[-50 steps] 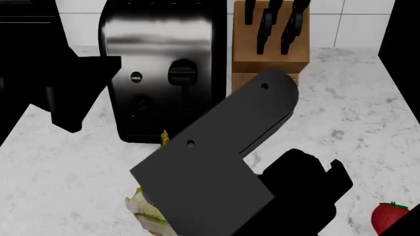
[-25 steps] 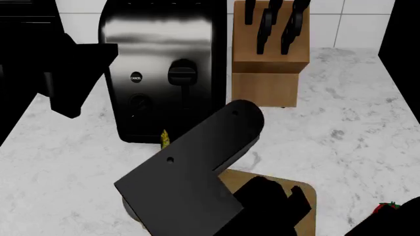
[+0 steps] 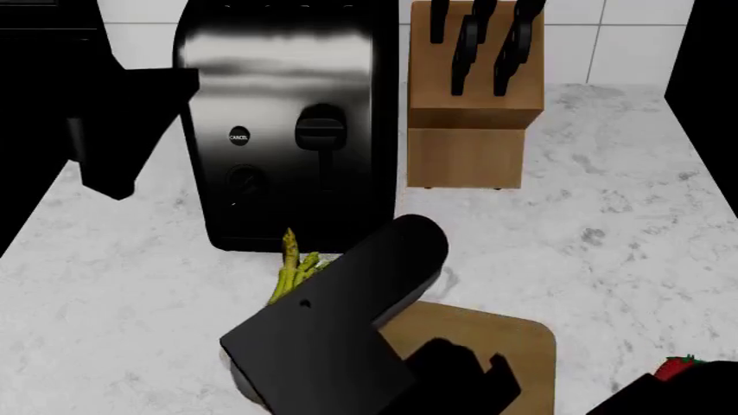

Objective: Clear the non-vegetable object off the cutting board and place the vegetables onto it.

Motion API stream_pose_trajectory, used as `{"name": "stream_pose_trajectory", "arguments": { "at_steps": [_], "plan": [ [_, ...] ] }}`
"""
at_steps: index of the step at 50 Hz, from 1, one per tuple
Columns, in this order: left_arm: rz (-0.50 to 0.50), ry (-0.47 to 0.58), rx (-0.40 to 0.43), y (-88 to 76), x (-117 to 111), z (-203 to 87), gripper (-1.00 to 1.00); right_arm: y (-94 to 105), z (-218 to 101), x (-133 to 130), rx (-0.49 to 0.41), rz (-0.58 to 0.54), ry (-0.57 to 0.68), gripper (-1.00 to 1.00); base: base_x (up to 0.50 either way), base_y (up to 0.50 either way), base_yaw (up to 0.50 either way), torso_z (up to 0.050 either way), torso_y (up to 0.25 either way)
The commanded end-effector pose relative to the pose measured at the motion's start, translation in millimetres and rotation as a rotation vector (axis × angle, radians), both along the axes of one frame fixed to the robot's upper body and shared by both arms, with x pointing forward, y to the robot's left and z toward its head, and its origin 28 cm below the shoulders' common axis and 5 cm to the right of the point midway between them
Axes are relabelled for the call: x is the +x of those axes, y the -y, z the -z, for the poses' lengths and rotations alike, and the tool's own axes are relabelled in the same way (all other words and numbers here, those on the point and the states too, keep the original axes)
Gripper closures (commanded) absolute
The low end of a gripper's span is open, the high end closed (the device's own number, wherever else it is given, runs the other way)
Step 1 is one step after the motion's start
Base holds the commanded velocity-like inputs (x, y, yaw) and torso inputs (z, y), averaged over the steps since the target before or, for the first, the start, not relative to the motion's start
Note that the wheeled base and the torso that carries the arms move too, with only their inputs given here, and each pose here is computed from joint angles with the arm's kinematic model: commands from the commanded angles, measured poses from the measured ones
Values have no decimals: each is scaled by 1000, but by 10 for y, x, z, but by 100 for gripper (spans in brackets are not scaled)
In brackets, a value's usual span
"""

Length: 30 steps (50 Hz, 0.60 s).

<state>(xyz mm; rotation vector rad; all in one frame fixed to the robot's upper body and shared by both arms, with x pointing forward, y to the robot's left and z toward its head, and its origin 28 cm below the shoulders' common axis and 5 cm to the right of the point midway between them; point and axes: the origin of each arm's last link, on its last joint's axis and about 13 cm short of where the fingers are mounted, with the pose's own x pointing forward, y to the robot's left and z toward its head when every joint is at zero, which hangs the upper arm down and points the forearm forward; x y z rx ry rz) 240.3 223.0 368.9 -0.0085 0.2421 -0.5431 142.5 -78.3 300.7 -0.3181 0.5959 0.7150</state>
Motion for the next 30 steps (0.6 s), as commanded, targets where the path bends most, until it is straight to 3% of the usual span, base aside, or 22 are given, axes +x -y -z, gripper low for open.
{"name": "stream_pose_trajectory", "arguments": {
  "at_steps": [1, 30],
  "plan": [
    [-8, 6, -8, -18, 5, -19, -100, 10, 94, 47, 10, 3, -21, -100, 0, 0, 0, 0, 0],
    [-4, 11, -15, -13, 29, -34, -100, 36, 268, 150, 51, 7, -72, -100, 0, 0, 0, 0, 0]
  ]
}}
